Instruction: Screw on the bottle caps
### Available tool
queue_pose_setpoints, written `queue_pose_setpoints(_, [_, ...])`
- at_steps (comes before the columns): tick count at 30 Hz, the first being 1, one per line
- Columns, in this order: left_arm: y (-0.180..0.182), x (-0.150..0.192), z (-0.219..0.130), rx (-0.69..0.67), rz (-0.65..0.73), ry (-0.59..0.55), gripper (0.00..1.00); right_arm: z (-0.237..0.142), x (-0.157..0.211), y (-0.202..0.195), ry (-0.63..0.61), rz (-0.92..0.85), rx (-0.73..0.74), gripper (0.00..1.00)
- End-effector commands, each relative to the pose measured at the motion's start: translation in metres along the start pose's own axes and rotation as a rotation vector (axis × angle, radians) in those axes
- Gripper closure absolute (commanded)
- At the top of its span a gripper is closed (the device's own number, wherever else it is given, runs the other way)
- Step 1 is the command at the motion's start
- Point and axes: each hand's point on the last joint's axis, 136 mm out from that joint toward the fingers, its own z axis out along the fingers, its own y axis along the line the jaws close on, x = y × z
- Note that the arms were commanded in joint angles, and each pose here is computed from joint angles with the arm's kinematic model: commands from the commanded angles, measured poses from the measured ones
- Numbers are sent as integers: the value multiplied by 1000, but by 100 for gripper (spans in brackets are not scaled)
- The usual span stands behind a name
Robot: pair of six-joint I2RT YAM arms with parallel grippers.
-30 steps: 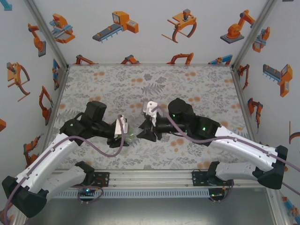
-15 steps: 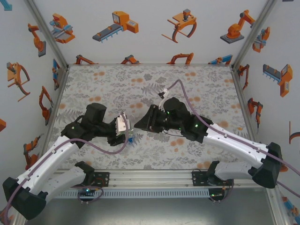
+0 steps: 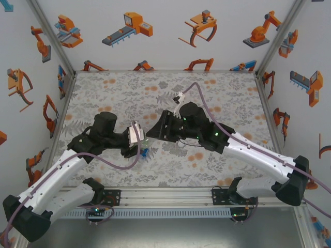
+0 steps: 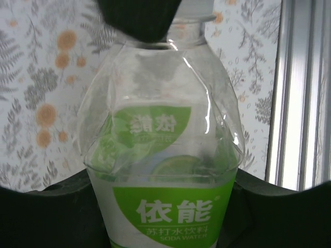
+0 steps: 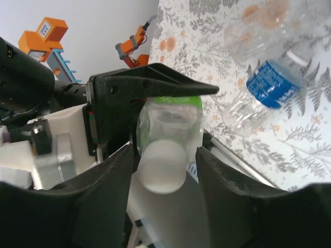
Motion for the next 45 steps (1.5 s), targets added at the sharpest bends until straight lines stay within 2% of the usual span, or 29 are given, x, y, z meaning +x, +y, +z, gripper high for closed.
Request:
queue_pose_setpoints(1, [1, -36, -9, 7, 97, -120, 100, -26, -18, 26, -32, -242, -63, 43])
queue_pose_setpoints(4, [0, -36, -8, 18, 93, -112, 100, -42, -25, 32, -40, -361, -68, 38])
queue_pose_setpoints(7, [-3, -35, -7, 35, 91, -110, 100, -53, -29, 37, -49, -497, -67, 38])
queue_pose_setpoints(15, [-6, -30, -2, 64, 90, -84, 100, -88, -11, 87, -121, -1051, -323, 48])
queue_pose_setpoints(20, [-10, -29, -2, 78, 100, -81, 100, -97, 28, 97, -19, -1391, -526, 53])
queue_pose_setpoints(25, [-11, -27, 1, 87, 102, -69, 100, -84, 55, 82, 70, -1640, -551, 44])
queue_pose_setpoints(30, [-13, -25, 2, 91, 105, -59, 100, -70, 55, 75, 90, -1687, -523, 41])
queue_pose_setpoints(39, [-17, -25, 2, 101, 127, -60, 100, -54, 55, 63, 134, -1704, -459, 49])
queue_pose_setpoints(45, [-18, -25, 1, 99, 132, -58, 100, -49, 60, 62, 164, -1703, -461, 58])
